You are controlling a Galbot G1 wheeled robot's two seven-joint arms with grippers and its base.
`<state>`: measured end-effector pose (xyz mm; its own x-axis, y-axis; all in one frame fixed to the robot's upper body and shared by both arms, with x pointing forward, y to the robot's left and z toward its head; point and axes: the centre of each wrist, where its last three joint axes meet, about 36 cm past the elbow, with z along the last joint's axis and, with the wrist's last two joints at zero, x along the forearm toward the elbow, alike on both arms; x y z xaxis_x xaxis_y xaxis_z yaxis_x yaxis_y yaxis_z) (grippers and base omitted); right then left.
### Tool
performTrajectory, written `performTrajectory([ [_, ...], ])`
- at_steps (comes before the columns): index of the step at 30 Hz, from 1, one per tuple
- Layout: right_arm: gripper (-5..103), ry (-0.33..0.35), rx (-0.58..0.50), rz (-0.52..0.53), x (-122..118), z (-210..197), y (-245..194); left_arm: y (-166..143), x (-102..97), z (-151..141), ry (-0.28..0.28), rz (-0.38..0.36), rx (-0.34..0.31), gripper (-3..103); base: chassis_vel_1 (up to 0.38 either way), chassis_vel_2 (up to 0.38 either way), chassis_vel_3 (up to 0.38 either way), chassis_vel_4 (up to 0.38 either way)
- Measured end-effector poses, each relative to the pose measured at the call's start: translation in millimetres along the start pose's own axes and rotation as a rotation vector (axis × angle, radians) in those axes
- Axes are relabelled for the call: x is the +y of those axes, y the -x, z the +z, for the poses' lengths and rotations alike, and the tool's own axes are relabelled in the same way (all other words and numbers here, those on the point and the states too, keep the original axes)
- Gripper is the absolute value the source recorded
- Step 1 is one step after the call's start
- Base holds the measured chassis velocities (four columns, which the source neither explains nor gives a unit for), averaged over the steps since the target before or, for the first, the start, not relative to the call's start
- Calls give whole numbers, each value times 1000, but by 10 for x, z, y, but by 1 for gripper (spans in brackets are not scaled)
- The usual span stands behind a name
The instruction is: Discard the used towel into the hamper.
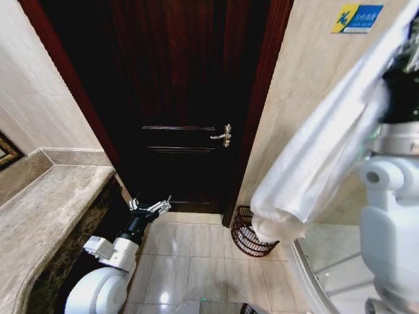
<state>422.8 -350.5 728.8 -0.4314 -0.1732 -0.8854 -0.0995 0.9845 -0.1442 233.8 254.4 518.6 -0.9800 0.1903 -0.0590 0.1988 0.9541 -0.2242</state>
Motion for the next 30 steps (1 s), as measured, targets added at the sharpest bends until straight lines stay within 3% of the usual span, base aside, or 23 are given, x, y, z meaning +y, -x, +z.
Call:
performTrajectory([
  [7, 7, -11, -7, 4, -34, -35, 96, 0, 0, 0, 0, 0, 0, 100, 0, 0, 0, 0],
  [17, 7, -128, -102, 92, -369, -526, 769, 0, 0, 0, 0, 0, 0, 100, 0, 0, 0, 0],
  [30, 7, -96, -42, 86, -302, -354, 676, 0, 0, 0, 0, 0, 0, 100, 0, 0, 0, 0],
])
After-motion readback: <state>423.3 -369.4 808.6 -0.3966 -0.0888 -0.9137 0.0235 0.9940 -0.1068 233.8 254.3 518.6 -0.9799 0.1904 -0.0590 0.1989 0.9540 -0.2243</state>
